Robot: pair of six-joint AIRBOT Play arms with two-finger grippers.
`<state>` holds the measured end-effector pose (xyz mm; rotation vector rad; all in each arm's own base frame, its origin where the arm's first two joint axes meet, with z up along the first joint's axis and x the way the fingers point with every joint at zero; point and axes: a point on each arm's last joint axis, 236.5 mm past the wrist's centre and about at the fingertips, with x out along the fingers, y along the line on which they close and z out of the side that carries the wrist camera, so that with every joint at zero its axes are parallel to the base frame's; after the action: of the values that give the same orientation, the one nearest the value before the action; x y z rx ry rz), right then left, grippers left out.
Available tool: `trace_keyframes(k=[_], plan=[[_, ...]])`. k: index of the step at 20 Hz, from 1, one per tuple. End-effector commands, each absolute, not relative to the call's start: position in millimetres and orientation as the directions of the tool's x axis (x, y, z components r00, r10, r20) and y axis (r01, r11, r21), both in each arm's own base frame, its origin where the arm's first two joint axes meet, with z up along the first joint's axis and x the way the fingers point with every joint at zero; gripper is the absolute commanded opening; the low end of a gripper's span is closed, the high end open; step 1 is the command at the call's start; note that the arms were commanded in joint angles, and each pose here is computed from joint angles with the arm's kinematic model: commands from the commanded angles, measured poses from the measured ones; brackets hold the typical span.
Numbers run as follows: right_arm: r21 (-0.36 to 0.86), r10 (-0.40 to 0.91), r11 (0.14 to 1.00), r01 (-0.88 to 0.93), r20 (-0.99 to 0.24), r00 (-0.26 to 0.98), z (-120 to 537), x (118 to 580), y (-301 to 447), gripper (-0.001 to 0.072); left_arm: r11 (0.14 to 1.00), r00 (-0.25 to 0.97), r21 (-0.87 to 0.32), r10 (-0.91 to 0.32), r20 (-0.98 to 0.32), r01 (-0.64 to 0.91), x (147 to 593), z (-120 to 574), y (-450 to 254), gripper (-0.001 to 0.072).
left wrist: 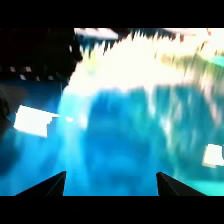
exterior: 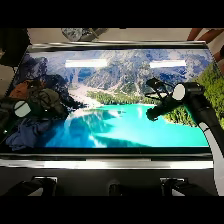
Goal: Fold the shirts.
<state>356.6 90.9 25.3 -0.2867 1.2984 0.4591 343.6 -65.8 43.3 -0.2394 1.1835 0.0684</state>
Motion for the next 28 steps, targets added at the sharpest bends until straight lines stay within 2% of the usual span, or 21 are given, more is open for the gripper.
trace_keyframes(k=[1,3,4,6,7,10,14,18,19,20,21,22,24,25,28], plan=[[0.036,0.173,0.875,-0.483,-0.955,0.241,28.0,366.6,92.9,0.0512,0.991,0.425,-0.001,0.058,-0.903,-0.136,357.2,71.4,-14.7,0.0720],[0.050,0.183,0.872,-0.487,-0.956,0.230,27.7,364.1,95.3,0.0506,0.966,0.398,0.120,0.206,-0.894,-0.229,351.3,86.8,52.0,0.0720],[0.072,0.203,0.871,-0.487,-0.954,0.223,28.3,362.3,100.0,0.0492,0.941,0.325,0.127,0.232,-0.917,-0.314,335.6,76.8,81.8,0.0720],[0.114,0.256,0.848,-0.518,-0.944,0.210,29.7,360.1,112.8,0.0491,0.893,0.148,0.059,0.138,-0.979,-0.447,297.4,38.7,107.6,0.0720],[0.124,0.273,0.837,-0.534,-0.939,0.210,30.2,360.6,116.8,0.0492,0.880,0.115,0.016,0.080,-0.990,-0.476,287.2,23.0,113.0,0.0720],[0.119,0.278,0.823,-0.556,-0.937,0.210,27.3,363.1,118.4,0.0493,0.824,0.137,-0.042,0.044,-0.990,-0.565,279.1,-8.0,132.7,0.0720],[0.113,0.277,0.807,-0.580,-0.940,0.201,26.1,361.5,118.2,0.0494,0.819,0.107,-0.037,0.030,-0.994,-0.573,272.4,-47.2,131.3,0.0720],[0.114,0.277,0.807,-0.580,-0.940,0.200,26.1,361.3,118.4,0.0494,0.811,0.131,-0.065,0.014,-0.991,-0.582,288.6,-69.7,132.9,0.0720],[0.114,0.277,0.807,-0.580,-0.940,0.200,26.1,361.3,118.2,0.0494,0.805,0.136,-0.080,0.000,-0.991,-0.587,292.5,-75.2,130.8,0.0651],[0.114,0.277,0.807,-0.579,-0.940,0.200,26.1,361.3,118.2,0.0494,0.800,0.134,-0.092,-0.015,-0.991,-0.593,294.4,-80.3,128.4,0.0528],[0.114,0.277,0.807,-0.579,-0.940,0.200,26.1,361.3,118.2,0.0494,0.799,0.125,-0.093,-0.023,-0.992,-0.594,293.9,-83.9,127.4,0.0329],[0.114,0.277,0.807,-0.579,-0.940,0.200,26.1,361.3,118.2,0.0494,0.799,0.120,-0.095,-0.028,-0.992,-0.595,293.0,-84.6,126.4,0.0055],[0.113,0.277,0.807,-0.580,-0.939,0.202,26.6,361.6,118.2,0.0493,0.824,0.172,-0.138,-0.051,-0.984,-0.549,303.0,-66.9,119.9,0.0029],[0.107,0.276,0.803,-0.586,-0.939,0.207,28.7,361.5,117.9,0.0492,0.823,0.248,-0.200,-0.074,-0.966,-0.531,316.7,-45.4,111.9,0.0029],[0.023,0.244,0.795,-0.606,-0.927,0.284,51.9,363.1,107.3,0.0493,0.864,0.590,-0.382,-0.129,-0.797,-0.327,365.9,70.4,68.2,0.0029]])
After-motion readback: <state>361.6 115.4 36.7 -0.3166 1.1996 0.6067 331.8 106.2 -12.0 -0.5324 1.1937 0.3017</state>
